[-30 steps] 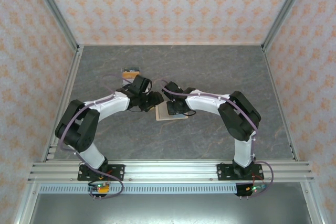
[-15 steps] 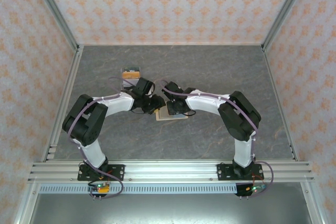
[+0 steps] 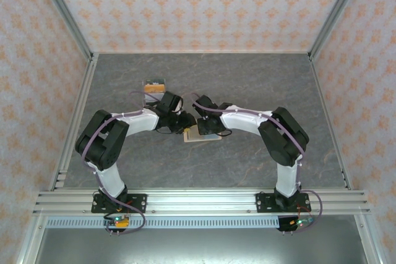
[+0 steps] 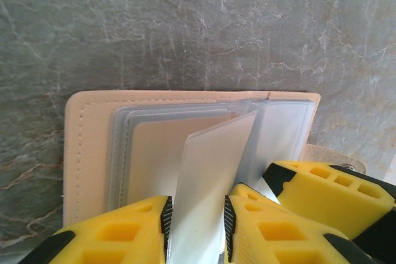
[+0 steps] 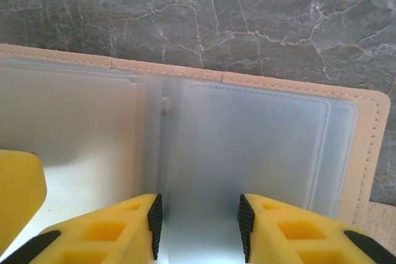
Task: Take the credit cards out of the card holder
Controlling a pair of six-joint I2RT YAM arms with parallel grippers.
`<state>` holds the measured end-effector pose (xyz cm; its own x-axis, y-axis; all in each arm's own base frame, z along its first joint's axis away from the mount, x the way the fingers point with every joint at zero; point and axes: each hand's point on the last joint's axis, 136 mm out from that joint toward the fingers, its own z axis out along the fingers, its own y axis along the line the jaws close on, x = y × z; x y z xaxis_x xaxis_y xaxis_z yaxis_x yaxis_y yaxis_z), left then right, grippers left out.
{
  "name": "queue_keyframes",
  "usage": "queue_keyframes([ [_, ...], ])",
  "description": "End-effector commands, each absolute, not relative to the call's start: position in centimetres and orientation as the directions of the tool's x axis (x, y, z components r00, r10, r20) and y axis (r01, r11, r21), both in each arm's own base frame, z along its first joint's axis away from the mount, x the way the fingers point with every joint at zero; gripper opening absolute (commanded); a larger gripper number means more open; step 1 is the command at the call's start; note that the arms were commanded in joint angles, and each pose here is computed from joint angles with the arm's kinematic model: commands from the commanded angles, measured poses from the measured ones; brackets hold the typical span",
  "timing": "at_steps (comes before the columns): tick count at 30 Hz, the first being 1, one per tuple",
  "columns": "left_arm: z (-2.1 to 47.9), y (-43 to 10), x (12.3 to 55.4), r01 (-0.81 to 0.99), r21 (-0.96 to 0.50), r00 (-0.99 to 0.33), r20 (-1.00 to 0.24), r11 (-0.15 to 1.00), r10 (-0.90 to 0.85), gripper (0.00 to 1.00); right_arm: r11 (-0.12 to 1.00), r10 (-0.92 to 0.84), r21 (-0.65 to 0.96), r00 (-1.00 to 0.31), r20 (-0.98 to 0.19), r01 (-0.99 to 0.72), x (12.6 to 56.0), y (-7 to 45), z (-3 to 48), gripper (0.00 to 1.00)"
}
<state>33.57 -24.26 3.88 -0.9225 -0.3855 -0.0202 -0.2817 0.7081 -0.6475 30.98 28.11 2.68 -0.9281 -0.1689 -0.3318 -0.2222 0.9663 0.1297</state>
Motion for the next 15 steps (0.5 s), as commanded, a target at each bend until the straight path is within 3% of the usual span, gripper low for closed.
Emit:
queue_keyframes([
  [1,4.6,-25.6,34.0,-0.259,-0.687,-0.930,-0.012,0.679,-0.367,0.30,0.966,-0.135,0.170,-0.939,-0.316,-0.196,30.6,27.9,2.7,0.40],
  [7,5.8,-27.2,34.4,-0.232,-0.735,-0.938,-0.004,0.637,-0.347,0.31,0.953,-0.041,0.264,-0.922,-0.384,-0.152,31.3,27.1,5.5,0.41],
  [15,8.3,-30.7,34.8,-0.164,-0.799,-0.958,-0.011,0.578,-0.287,0.40,0.933,0.124,0.350,-0.842,-0.526,-0.081,32.1,23.8,10.2,0.49],
])
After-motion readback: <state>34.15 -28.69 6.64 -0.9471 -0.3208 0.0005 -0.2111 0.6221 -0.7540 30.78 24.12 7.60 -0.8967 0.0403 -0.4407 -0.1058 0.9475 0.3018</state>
